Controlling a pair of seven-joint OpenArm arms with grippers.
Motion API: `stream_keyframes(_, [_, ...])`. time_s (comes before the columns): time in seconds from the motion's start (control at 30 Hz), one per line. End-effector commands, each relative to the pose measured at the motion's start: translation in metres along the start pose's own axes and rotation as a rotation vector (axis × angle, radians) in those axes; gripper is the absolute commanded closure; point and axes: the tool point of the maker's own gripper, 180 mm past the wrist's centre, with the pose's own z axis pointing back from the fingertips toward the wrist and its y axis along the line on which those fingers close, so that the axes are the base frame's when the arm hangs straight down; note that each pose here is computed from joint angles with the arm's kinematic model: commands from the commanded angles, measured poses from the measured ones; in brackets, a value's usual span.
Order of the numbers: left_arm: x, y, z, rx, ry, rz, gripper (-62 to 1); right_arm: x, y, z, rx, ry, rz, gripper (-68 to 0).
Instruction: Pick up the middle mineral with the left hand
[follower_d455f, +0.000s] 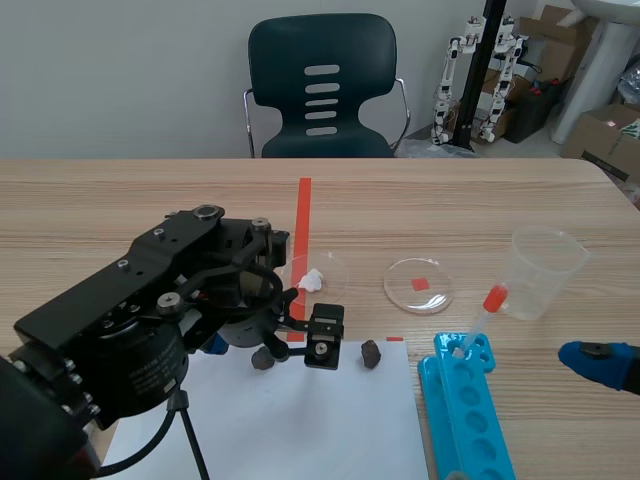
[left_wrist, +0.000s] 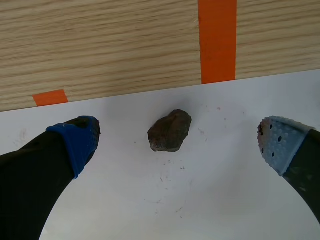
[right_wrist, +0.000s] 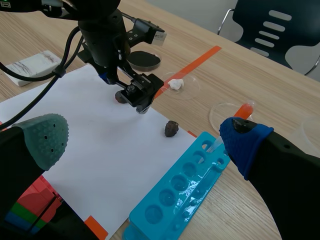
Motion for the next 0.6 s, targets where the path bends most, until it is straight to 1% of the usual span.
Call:
stream_keyframes(0.0, [0.0094,-0.0019,0.0039,-0.006,-0.024,0.006,-62.3,0.0061,-0.0014,-0.0004,-0.005,-0.025,-0.002,-63.8])
stream_keyframes(0.07, [0.0077,-0.0012,0.0028,-0.004,-0.019,0.006,-62.3,0.0061,-0.0014,-0.0004,-0.005,-0.025,-0.002,-63.8])
stream_keyframes(0.1, [0.0067,-0.0006,0.0018,-0.002,-0.014,0.006,-61.2,0.0061,-0.0014,-0.0004,-0.005,-0.025,-0.002,-63.8])
stream_keyframes(0.17, [0.0050,-0.0008,0.0004,-0.003,-0.009,0.009,-56.4,0.0061,-0.0014,-0.0004,-0.005,-0.025,-0.002,-63.8])
stream_keyframes(0.47, [0.0031,-0.0005,-0.0004,-0.003,-0.001,0.009,-56.2,0.0061,-0.0014,-0.0004,-0.005,-0.025,-0.002,-63.8])
stream_keyframes(0.57, [-0.0002,0.0009,-0.0030,0.002,0.011,0.009,-51.1,0.0061,-0.0014,-0.0004,-0.005,-0.025,-0.002,-63.8])
